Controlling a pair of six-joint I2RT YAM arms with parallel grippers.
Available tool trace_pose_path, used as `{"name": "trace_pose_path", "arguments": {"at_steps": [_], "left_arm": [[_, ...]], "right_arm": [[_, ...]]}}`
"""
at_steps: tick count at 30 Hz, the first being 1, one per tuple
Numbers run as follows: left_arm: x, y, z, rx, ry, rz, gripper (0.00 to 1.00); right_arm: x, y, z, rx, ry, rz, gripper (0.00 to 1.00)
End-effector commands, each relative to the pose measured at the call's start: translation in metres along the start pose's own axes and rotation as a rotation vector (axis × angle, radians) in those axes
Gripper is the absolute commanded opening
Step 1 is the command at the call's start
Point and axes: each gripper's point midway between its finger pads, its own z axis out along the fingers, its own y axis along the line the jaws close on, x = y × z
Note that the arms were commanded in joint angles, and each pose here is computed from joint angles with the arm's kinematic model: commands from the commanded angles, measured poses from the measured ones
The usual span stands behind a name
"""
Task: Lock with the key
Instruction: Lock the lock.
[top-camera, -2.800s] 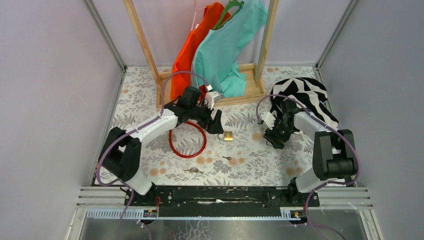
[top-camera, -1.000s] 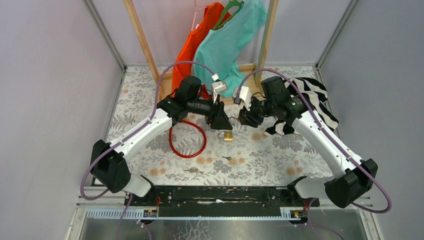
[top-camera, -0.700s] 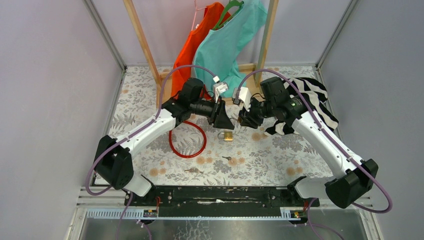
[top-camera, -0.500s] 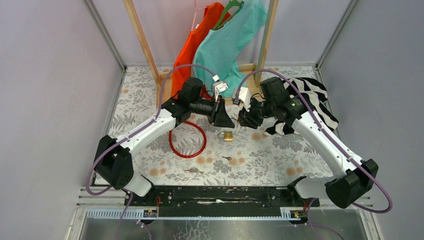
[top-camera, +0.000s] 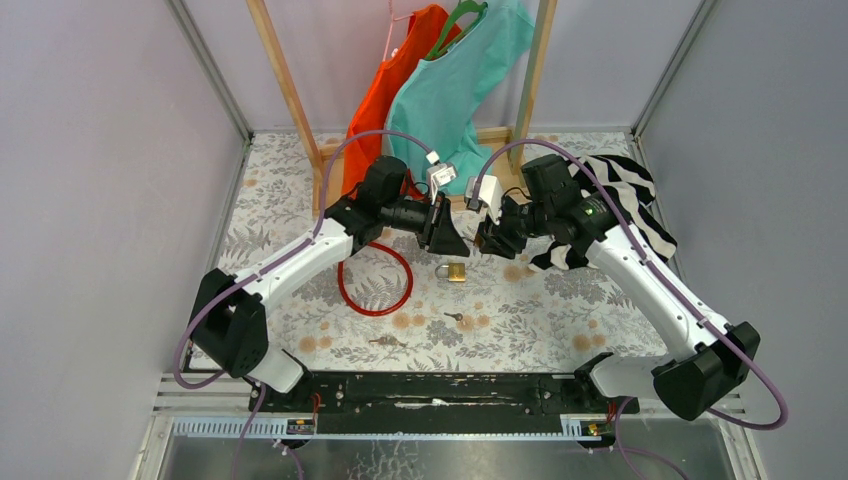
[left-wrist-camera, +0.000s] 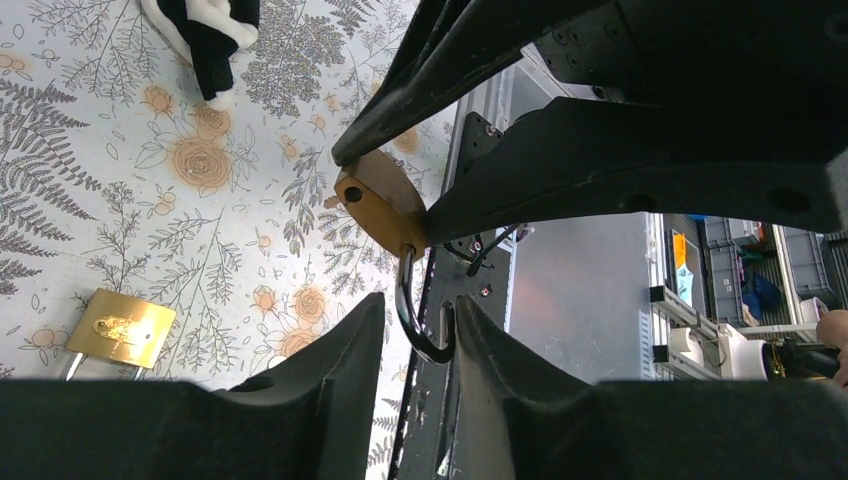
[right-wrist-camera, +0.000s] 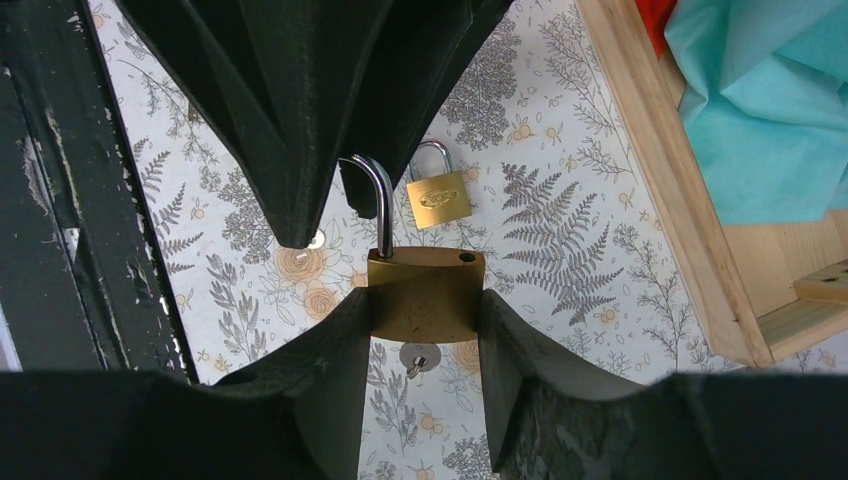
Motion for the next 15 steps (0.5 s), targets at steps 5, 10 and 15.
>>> {"name": "trace_pose_path", "arguments": {"at_steps": [5, 10, 15], "left_arm": [[-0.001, 0.005, 0.001, -0.005, -0.019, 0.046, 0.4], [0.0, 0.004, 0.0, -0.004, -0.019, 0.051, 0.38], [-0.001, 0.0, -0.001, 0.012, -0.023, 0.058, 0.49]], "right_arm": [[-0.024, 0.012, -0.016, -0.025, -0.088, -0.055, 0.0], [-0.022, 0.018, -0.016, -0.054, -0.086, -0.062, 0.0], [-0.019, 0.019, -0.014, -0.064, -0.075, -0.065, 0.0]]}}
